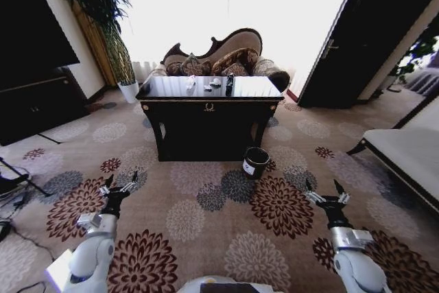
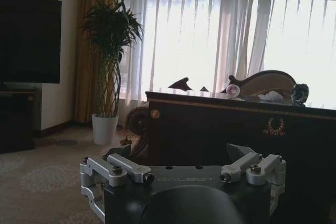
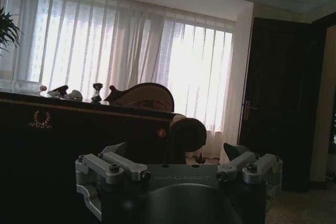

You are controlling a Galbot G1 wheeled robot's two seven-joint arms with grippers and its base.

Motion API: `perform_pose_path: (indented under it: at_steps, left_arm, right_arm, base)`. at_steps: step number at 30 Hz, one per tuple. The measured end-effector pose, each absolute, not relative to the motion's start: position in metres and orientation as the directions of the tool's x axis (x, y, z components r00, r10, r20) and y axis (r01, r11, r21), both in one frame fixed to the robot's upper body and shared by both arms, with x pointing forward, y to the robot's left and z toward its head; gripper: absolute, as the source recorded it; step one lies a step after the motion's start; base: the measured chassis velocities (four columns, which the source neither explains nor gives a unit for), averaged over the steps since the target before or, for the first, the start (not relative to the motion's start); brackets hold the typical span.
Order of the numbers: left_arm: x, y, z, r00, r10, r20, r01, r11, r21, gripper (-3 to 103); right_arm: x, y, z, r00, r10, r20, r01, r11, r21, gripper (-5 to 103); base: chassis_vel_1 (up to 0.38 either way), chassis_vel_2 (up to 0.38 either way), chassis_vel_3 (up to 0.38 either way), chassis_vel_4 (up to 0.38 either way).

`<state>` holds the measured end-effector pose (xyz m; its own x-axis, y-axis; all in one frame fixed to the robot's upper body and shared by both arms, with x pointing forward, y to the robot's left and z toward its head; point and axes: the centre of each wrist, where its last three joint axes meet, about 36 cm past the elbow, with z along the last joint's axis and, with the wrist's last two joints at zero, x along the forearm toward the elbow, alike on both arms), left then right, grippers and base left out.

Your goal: Move to the front of the table and place the trash on the table into the trash bin.

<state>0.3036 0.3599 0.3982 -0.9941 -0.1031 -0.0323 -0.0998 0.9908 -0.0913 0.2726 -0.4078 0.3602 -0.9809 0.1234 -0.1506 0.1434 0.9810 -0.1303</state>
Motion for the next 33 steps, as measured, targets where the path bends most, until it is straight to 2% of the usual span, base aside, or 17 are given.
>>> perform_pose_path:
  at_steps: [9,33]
  left_arm:
    - [0.301,0.359,0.407,-0.993,-0.115,0.01,-0.116,0.99,-0.079,100]
    - [0.295,0.35,0.411,-0.993,-0.117,0.003,-0.117,0.988,-0.098,100]
  right_arm:
    - [0.272,-0.403,0.364,-0.974,0.185,-0.133,0.204,0.967,-0.149,100]
    - [0.269,-0.396,0.367,-0.977,0.112,-0.181,0.135,0.983,-0.121,100]
  base:
    - [0.0,0.0,0.0,0.0]
    - [0.0,0.0,0.0,0.0]
